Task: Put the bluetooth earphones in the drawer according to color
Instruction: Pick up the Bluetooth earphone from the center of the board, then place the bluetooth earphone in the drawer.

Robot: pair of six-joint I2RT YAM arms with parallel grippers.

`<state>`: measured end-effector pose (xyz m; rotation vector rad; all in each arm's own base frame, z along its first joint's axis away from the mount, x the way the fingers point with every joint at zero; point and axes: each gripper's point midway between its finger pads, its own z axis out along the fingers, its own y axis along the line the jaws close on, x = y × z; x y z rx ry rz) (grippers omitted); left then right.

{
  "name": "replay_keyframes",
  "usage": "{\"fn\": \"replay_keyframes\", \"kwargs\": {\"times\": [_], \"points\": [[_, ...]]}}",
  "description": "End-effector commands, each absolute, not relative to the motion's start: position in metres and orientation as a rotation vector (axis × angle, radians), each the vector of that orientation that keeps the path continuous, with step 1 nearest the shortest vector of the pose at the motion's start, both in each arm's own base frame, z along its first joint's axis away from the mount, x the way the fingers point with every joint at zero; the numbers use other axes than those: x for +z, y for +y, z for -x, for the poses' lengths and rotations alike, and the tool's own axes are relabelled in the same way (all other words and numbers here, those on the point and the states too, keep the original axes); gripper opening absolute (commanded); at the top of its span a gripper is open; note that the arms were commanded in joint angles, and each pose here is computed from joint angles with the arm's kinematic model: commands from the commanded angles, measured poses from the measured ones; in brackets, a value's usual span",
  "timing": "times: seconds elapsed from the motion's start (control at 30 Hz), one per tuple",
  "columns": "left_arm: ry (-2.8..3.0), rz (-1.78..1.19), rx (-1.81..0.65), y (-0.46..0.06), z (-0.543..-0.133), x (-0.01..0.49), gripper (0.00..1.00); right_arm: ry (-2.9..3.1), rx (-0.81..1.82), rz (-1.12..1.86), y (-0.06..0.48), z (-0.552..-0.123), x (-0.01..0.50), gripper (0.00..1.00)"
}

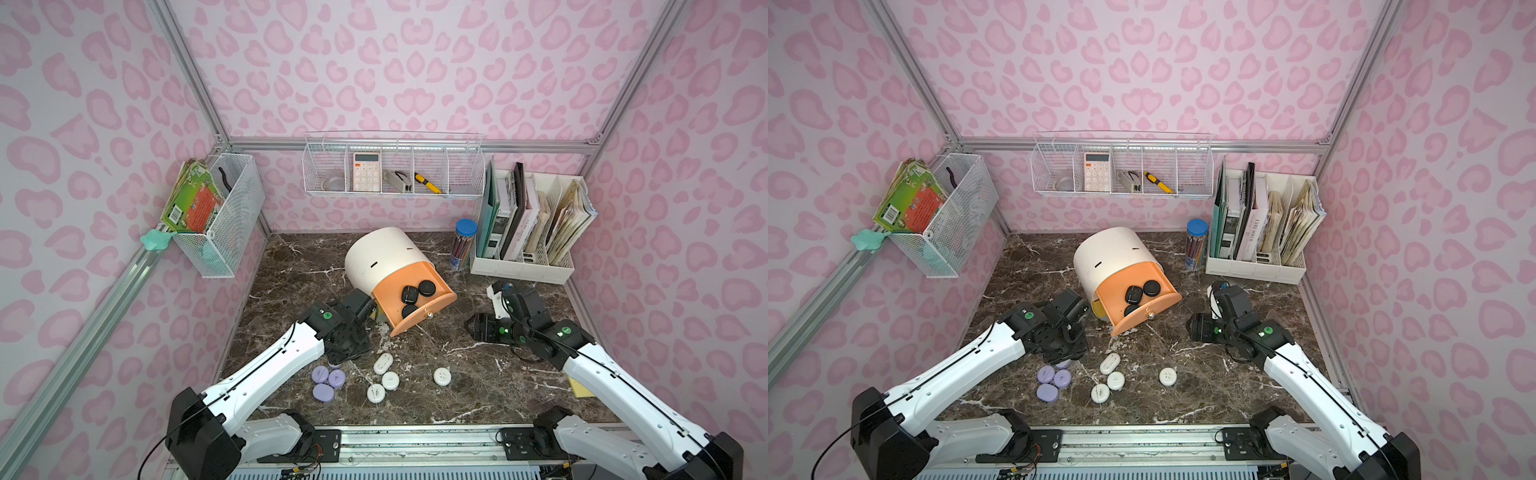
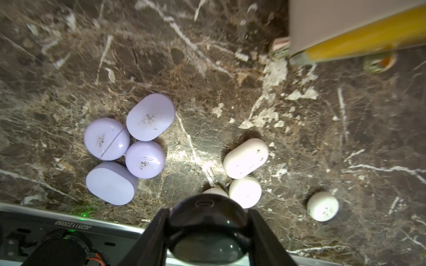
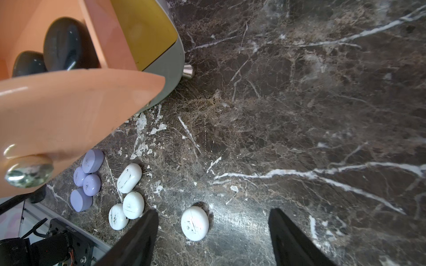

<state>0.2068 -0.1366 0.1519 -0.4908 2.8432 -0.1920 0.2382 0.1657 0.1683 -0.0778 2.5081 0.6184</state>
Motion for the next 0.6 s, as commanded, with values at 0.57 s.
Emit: {"fn": "replay_keyframes", "kwargs": {"times": [0.57], "points": [[2.582, 0.165, -0.354, -0.200, -0.304, 0.257, 0.21, 2.503, 0.687, 0.068, 0.168, -0.227, 0.158, 0.78]]}}
